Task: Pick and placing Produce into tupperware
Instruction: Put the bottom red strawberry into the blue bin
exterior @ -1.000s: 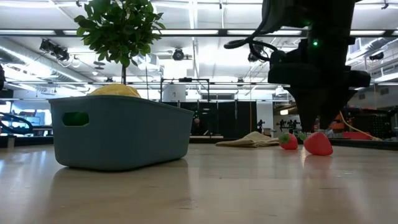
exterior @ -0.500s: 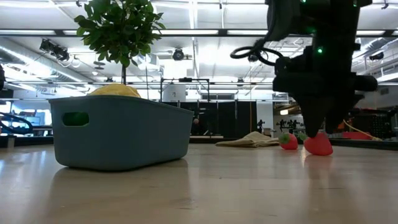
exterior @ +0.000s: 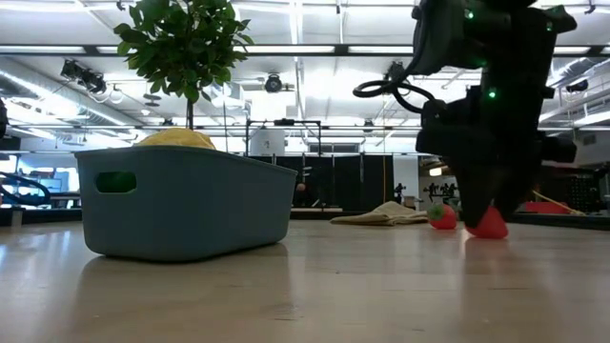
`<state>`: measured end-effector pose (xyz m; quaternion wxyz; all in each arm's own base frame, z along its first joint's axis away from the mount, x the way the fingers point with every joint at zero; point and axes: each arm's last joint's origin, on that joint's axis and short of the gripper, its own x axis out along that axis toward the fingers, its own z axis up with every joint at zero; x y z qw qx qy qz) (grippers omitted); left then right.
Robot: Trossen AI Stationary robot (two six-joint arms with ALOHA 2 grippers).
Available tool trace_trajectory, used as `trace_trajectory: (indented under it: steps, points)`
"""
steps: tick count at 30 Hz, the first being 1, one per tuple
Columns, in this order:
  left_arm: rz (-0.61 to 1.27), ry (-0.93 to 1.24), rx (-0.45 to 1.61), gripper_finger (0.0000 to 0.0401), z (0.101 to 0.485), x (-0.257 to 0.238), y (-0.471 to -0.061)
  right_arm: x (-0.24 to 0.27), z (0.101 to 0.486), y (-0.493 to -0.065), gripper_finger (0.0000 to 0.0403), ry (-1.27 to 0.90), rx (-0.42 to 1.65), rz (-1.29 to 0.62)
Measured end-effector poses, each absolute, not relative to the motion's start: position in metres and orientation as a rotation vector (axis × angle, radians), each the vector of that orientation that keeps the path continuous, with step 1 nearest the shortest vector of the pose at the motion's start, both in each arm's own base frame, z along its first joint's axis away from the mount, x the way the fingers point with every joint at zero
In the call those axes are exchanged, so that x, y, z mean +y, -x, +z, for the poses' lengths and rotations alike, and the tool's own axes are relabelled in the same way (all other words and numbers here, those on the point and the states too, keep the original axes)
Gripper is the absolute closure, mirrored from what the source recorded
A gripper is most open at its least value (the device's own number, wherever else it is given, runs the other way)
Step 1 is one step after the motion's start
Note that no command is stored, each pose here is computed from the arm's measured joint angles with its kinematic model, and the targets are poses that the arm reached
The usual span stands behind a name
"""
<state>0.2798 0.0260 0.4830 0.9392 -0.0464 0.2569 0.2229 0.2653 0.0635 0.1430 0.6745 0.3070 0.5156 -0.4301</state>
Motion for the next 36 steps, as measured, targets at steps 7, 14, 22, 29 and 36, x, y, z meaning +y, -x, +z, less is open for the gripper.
trace_trajectory:
  steps: [7, 14, 22, 29, 36]
  points:
    - [0.455, 0.094, 0.525, 0.0257, 0.483, 0.026, -0.280, 0.063, 0.138, -0.264, 0.0160, -0.685, 1.158, -0.949]
    - [0.455, 0.095, 0.524, 0.0263, 0.483, 0.026, -0.280, 0.063, 0.133, -0.264, 0.0165, -0.665, 1.151, -0.895]
    - [0.455, 0.095, 0.524, 0.0263, 0.483, 0.026, -0.280, 0.063, 0.133, -0.264, 0.0206, -0.613, 1.171, -0.854]
    - [0.455, 0.095, 0.524, 0.0263, 0.483, 0.026, -0.280, 0.064, 0.135, -0.268, 0.0205, -0.600, 1.166, -0.814]
    - [0.457, 0.096, 0.523, 0.0266, 0.483, 0.027, -0.280, 0.072, 0.160, -0.297, 0.0204, -0.567, 1.063, -0.644]
